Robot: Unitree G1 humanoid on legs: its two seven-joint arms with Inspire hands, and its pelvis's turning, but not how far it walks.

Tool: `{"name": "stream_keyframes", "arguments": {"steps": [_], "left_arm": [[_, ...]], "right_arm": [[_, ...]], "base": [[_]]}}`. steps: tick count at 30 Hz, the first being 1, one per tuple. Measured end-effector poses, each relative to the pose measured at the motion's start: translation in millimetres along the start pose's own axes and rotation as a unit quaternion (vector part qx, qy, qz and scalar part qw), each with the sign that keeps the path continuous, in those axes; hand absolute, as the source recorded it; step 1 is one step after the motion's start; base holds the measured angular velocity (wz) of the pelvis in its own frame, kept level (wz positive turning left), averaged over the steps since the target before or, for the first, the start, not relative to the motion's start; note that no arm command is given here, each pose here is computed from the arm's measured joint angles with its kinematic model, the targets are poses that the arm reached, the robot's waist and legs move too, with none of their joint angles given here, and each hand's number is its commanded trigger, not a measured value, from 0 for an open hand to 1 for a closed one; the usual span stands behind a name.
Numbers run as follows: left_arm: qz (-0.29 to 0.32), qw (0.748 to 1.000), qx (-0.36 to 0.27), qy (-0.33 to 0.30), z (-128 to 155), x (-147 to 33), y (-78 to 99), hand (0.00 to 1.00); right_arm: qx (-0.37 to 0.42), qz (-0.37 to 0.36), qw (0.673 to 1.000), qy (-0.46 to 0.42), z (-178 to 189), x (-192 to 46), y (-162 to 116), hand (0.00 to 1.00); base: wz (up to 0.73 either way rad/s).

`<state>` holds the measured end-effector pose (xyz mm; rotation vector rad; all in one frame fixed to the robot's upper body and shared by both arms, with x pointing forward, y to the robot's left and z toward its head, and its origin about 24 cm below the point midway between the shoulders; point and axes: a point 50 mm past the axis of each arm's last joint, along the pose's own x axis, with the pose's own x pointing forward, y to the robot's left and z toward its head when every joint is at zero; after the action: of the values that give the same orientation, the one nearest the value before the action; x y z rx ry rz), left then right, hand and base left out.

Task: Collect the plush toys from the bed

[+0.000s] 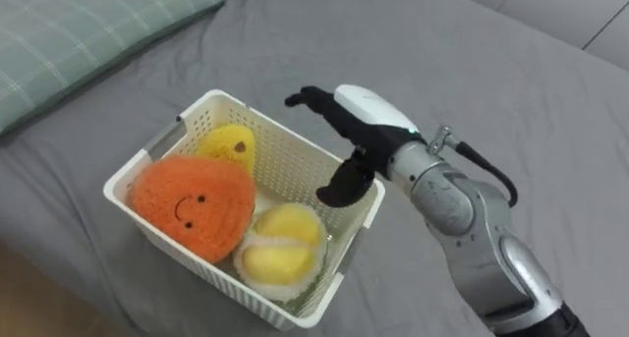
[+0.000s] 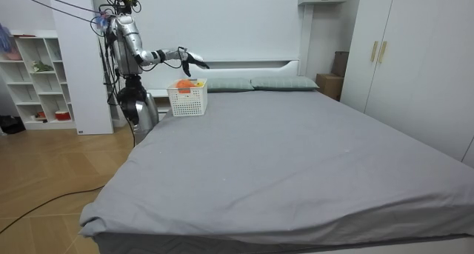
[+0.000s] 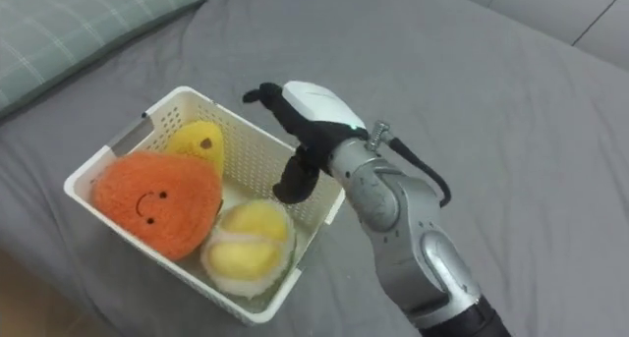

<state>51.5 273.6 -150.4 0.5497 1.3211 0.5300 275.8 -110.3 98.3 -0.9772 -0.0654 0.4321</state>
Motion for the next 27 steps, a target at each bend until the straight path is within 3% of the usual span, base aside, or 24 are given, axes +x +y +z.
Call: {"name": "stream_keyframes", "arguments": {"steps": [6,12,14,21,27], "left_arm": [[0.016,0.999,-0.02,0.036,-24.8,-0.3,6.0,0.0],[0.036,0.997,-0.036,0.066,-46.2,-2.3,11.0,0.0],[0.04,0.996,-0.041,0.062,-46.6,-2.9,10.5,0.0],[0.048,0.997,-0.042,0.053,-48.8,-4.2,10.5,0.0],[0.045,0.997,-0.032,0.062,-57.1,-6.7,8.7,0.0]], "right_arm": [[0.063,-0.078,0.992,0.077,-50.2,-32.6,-13.7,0.0],[0.14,-0.198,0.954,0.178,-104.1,-81.4,-26.1,0.0],[0.201,-0.254,0.926,0.196,-120.2,-99.4,-30.4,0.0],[0.354,-0.342,0.837,0.239,-159.9,-126.0,-23.4,0.0],[0.446,-0.392,0.744,0.308,-193.1,-154.3,5.3,0.0]], "base": [[-0.15],[-0.3],[-0.27],[-0.25],[0.0]]}}
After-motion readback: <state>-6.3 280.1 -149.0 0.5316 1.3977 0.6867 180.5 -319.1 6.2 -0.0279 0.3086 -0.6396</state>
